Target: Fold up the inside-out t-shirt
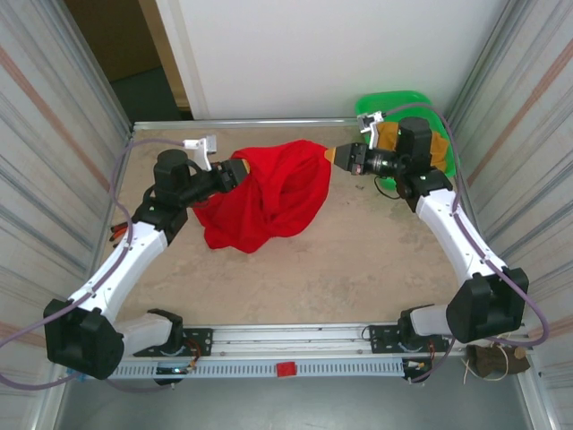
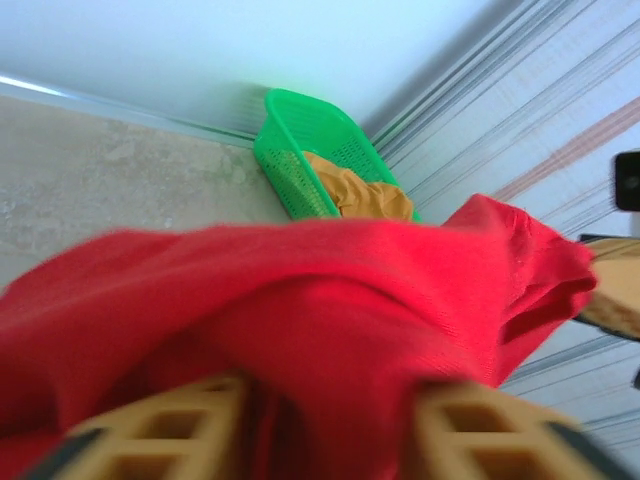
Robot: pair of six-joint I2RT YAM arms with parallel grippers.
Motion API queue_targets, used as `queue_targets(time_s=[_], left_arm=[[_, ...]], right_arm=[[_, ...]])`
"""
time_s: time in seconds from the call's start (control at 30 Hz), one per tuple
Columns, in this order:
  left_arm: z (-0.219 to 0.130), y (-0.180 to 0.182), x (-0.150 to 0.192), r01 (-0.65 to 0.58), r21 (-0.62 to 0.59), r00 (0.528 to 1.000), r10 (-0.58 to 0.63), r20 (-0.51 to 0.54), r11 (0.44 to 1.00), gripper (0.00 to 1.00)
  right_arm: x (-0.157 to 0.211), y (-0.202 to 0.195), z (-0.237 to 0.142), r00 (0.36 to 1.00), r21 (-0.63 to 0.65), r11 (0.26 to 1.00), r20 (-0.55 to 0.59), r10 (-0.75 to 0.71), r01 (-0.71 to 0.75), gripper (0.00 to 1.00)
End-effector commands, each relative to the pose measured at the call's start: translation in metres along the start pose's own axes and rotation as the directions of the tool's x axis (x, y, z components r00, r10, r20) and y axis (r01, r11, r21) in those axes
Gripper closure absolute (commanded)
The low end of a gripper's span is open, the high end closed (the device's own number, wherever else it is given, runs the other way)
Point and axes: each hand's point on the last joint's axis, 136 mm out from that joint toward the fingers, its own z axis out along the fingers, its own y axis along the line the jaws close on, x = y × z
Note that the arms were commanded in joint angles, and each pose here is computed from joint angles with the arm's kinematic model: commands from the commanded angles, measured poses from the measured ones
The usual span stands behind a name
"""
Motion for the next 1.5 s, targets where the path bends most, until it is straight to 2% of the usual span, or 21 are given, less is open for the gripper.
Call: queue_targets(time_s=[0.0, 0.13, 0.23, 0.3, 0.43, 0.73, 0.97, 1.1, 1.13, 1.23, 1.27, 1.33, 1.47], left_arm=[[-0.004, 0.01, 0.007, -0.013, -0.068, 1.0, 0.013, 0.009, 0.998, 0.45], [-0.004, -0.003, 0.01, -0.109, -0.106, 0.994, 0.112, 0.021, 0.988, 0.42], [0.007, -0.024, 0.015, -0.198, -0.102, 0.98, 0.198, -0.013, 0.975, 0.42], [0.021, -0.035, 0.026, -0.229, -0.101, 0.973, 0.226, -0.043, 0.968, 0.42], [0.048, -0.043, 0.056, -0.303, -0.196, 0.953, 0.296, -0.065, 0.933, 0.42], [0.094, -0.05, 0.092, -0.272, -0.267, 0.961, 0.273, -0.033, 0.925, 0.42], [0.095, -0.01, 0.104, -0.178, -0.452, 0.98, 0.198, -0.003, 0.874, 0.44], [0.093, 0.002, 0.113, -0.173, -0.481, 0.983, 0.181, -0.031, 0.859, 0.53], [0.092, 0.004, 0.116, -0.178, -0.485, 0.983, 0.179, -0.044, 0.856, 0.59], [0.086, 0.011, 0.122, -0.19, -0.486, 0.982, 0.168, -0.088, 0.853, 0.94], [0.082, 0.013, 0.12, -0.192, -0.487, 0.981, 0.166, -0.095, 0.852, 1.0], [0.069, 0.014, 0.106, -0.179, -0.474, 0.984, 0.153, -0.094, 0.862, 1.0], [0.041, -0.019, 0.039, -0.153, -0.286, 0.988, 0.146, -0.046, 0.946, 1.0]], right_arm=[[-0.019, 0.042, -0.005, 0.997, -0.087, 0.993, 0.031, -0.071, 0.074, 1.0], [-0.015, 0.049, 0.003, 0.996, -0.101, 0.991, 0.0, -0.084, 0.084, 1.0], [-0.009, 0.048, 0.006, 0.996, -0.101, 0.991, -0.019, -0.085, 0.083, 1.0], [-0.007, 0.047, 0.007, 0.996, -0.095, 0.992, -0.02, -0.084, 0.082, 1.0], [-0.002, 0.05, 0.006, 0.996, -0.098, 0.992, -0.024, -0.086, 0.083, 1.0], [0.008, 0.051, 0.003, 0.996, -0.091, 0.993, -0.033, -0.082, 0.078, 1.0], [0.014, 0.05, 0.0, 0.996, -0.082, 0.993, -0.034, -0.085, 0.082, 1.0], [0.013, 0.045, -0.004, 0.996, -0.056, 0.995, -0.018, -0.085, 0.084, 1.0], [0.012, 0.043, -0.005, 0.996, -0.049, 0.995, -0.012, -0.084, 0.083, 1.0], [0.009, 0.032, -0.009, 0.997, -0.016, 0.997, 0.008, -0.073, 0.074, 1.0], [0.01, 0.027, -0.01, 0.997, 0.003, 0.998, 0.013, -0.07, 0.07, 1.0], [0.013, 0.009, -0.015, 0.998, 0.058, 0.997, 0.023, -0.052, 0.051, 1.0], [0.029, -0.035, -0.023, 0.999, 0.182, 0.983, 0.032, 0.002, -0.008, 1.0]])
